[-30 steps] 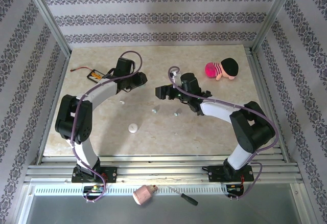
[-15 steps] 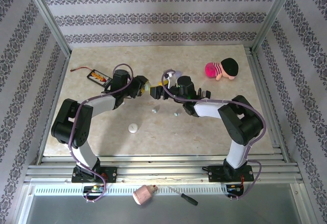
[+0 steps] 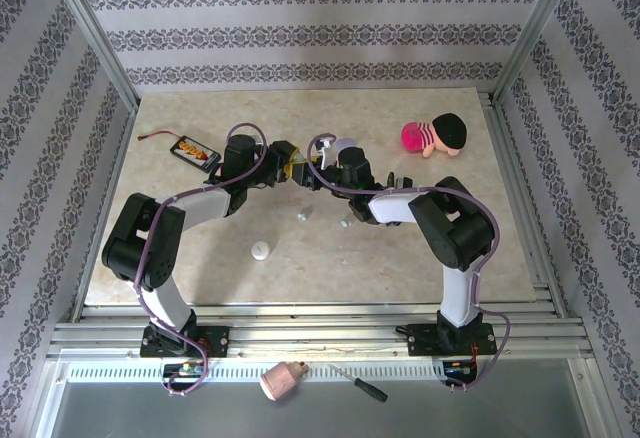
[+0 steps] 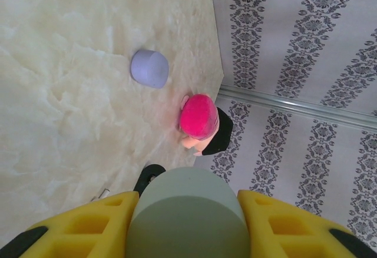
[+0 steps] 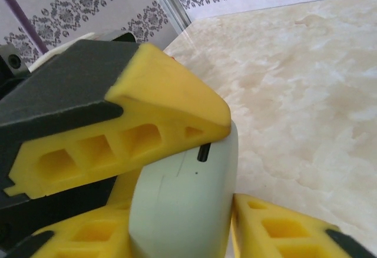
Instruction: Insert the wireless bluetooth earbuds into the charging case
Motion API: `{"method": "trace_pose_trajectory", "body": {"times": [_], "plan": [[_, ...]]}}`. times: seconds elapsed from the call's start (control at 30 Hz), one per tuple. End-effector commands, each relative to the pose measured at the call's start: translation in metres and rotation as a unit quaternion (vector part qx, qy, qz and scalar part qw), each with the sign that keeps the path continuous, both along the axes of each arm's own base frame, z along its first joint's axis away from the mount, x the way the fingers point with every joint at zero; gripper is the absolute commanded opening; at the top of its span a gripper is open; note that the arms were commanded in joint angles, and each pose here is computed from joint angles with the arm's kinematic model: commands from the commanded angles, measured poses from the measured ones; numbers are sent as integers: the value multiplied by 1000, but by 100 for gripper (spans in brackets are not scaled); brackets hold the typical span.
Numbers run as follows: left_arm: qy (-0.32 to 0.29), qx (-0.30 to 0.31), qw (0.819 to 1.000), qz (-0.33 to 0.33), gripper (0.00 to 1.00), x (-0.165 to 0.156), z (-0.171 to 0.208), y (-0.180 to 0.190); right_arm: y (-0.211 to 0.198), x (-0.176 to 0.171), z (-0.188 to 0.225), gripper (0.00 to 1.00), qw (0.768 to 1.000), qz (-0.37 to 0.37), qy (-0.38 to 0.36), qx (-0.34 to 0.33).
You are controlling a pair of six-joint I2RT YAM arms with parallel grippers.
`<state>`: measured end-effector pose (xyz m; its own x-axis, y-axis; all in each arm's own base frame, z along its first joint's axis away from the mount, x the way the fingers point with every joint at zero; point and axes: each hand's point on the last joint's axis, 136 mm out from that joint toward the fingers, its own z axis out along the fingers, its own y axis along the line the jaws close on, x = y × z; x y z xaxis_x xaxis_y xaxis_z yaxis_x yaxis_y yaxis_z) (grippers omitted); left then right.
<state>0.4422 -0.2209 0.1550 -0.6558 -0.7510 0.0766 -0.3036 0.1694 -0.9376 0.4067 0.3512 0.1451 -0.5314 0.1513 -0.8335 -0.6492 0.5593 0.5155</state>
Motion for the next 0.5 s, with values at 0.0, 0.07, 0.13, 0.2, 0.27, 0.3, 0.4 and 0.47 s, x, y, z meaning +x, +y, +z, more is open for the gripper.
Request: {"method": "trace_pose_trajectory", "body": {"times": [0.0, 0.07, 0.13, 0.2, 0.27, 0.3, 0.4, 0.47], "plan": [[-39, -22, 999, -21, 26, 0, 28, -9, 10, 3, 20, 31, 999, 9, -24, 26], [-40, -25, 999, -20, 26, -1, 28, -9, 8, 4, 21, 26, 999, 7, -25, 25], [-42, -24, 999, -17, 26, -2, 29, -7, 6, 3, 22, 22, 999, 7, -26, 25], [-43, -22, 999, -15, 27, -3, 29, -6, 5, 2, 24, 21, 999, 10, -28, 26], [-46, -19, 999, -14, 33, -3, 30, -6, 3, 0, 27, 20, 999, 15, -29, 28], [-46, -19, 999, -13, 35, -3, 30, -5, 3, -1, 28, 20, 999, 17, -29, 30], [-50, -19, 999, -2, 46, -2, 30, -2, -1, -4, 33, 20, 999, 20, -29, 32], [-55, -17, 998, 13, 60, -1, 30, 3, -4, -7, 34, 20, 999, 22, -25, 32]]}}
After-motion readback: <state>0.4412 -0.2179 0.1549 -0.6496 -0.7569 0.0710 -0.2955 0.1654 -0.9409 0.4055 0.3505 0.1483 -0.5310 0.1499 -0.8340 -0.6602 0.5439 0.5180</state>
